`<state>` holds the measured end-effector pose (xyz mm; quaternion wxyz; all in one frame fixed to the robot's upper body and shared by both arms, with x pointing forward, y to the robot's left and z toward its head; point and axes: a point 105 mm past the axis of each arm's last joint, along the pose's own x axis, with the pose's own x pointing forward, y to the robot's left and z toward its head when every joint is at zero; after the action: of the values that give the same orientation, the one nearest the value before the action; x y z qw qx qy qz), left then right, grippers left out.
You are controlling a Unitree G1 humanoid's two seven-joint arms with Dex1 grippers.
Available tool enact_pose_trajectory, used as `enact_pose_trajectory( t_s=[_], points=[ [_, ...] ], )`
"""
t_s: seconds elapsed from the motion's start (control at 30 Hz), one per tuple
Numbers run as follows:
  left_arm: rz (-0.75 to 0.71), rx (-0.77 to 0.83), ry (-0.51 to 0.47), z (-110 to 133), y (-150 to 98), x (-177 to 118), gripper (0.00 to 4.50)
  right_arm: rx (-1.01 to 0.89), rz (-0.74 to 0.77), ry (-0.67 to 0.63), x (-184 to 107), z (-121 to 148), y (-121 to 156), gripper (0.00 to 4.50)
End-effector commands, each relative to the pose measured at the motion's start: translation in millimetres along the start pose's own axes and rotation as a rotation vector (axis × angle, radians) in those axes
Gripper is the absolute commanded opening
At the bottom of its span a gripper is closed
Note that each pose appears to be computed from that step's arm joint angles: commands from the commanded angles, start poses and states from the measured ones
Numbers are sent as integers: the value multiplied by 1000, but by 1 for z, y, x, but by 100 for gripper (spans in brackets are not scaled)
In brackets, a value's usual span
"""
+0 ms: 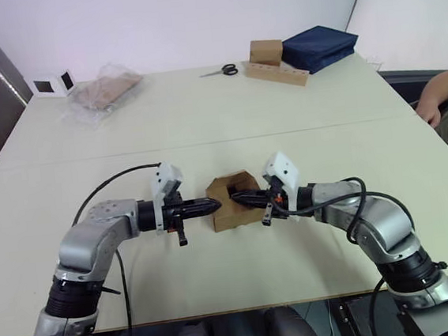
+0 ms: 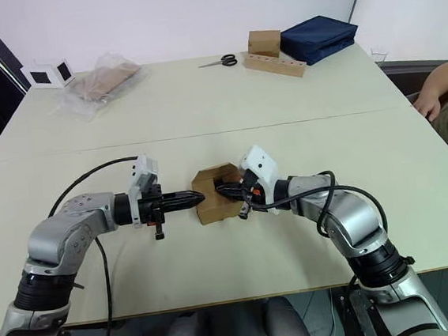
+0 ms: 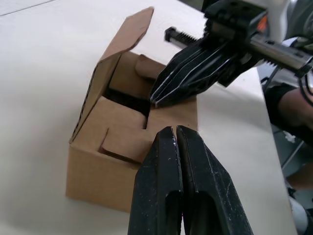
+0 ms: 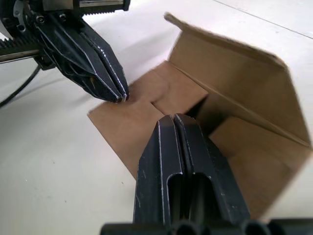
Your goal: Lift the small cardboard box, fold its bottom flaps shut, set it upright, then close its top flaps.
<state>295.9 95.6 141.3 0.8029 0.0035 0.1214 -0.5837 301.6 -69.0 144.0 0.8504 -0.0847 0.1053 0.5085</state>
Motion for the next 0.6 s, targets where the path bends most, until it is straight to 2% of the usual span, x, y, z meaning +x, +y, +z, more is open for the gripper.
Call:
enact_pose_trajectory(
  t_s=[0.03, 0.13, 0.27, 0.4, 0.5, 0.6],
  points=[
    [20, 2, 9, -9, 4, 4, 6, -26, -13, -23, -8, 11, 1, 0],
    [17, 12, 14, -11, 3, 4, 6, -41, -7, -41, -11, 20, 4, 0],
    [12, 16, -7, -5, 2, 8, 6, -52, 15, -206, -27, 77, 2, 0],
    [11, 22, -8, -3, 2, 10, 6, -7, 5, -297, -25, 103, -12, 0],
    [6, 23, -8, -2, 2, 9, 6, 45, 8, -322, -14, 107, -21, 0],
    [5, 26, -9, -1, 2, 10, 6, 57, -11, -246, 6, 87, -31, 0]
  ],
)
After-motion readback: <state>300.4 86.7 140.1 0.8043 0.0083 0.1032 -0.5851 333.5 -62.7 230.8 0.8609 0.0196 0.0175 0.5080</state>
